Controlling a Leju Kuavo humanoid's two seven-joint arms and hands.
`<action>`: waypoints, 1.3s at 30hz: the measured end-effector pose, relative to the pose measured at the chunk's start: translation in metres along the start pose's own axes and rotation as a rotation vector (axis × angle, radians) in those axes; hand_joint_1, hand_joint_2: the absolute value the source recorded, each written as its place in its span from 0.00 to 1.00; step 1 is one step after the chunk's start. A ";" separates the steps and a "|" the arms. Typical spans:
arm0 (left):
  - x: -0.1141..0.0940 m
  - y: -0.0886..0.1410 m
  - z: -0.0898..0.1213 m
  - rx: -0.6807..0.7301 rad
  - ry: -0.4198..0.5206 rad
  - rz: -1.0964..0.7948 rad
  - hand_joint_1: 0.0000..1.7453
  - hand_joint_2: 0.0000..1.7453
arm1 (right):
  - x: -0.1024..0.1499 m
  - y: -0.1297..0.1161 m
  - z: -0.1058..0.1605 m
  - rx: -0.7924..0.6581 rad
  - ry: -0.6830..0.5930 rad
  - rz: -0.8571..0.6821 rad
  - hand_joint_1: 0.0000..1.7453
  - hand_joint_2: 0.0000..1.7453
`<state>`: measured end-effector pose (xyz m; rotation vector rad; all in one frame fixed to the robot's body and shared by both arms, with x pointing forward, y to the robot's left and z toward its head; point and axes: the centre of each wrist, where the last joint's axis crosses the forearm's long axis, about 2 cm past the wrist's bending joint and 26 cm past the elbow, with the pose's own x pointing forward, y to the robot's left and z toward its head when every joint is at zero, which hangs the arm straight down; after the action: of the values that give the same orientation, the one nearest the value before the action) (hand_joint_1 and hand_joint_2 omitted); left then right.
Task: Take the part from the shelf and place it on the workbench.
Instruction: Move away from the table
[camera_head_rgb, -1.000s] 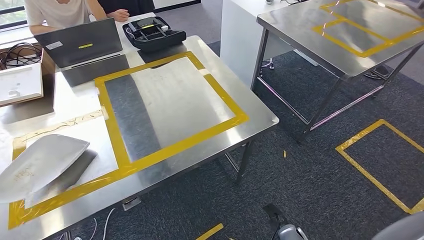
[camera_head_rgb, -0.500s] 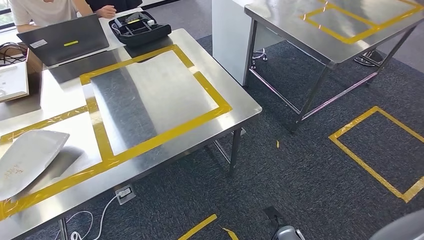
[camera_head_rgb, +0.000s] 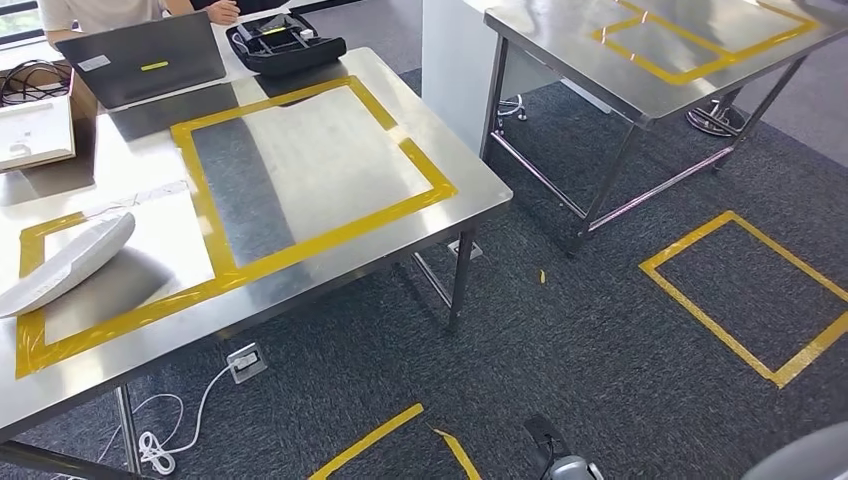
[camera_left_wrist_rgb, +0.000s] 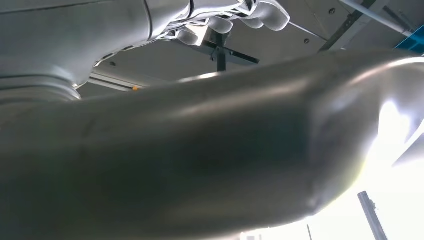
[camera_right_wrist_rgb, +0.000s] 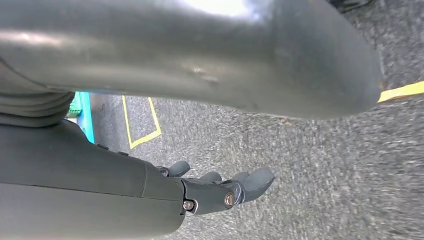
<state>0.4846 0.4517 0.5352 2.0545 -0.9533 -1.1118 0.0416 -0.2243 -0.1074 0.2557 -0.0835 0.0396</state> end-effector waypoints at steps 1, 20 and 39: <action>-0.001 0.000 0.000 0.000 0.002 -0.001 0.00 0.00 | 0.001 0.000 0.000 0.000 -0.001 0.000 0.00 0.00; -0.241 -0.063 0.080 0.291 0.397 0.342 0.00 0.00 | -0.003 0.018 -0.002 0.004 0.012 -0.074 0.00 0.00; -0.392 -0.128 0.257 0.487 0.804 0.472 0.00 0.00 | 0.007 0.030 -0.003 0.017 -0.025 -0.140 0.00 0.00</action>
<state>0.1473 0.7979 0.4866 2.1639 -1.2296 0.2291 0.0471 -0.1943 -0.1022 0.2783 -0.0900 -0.1021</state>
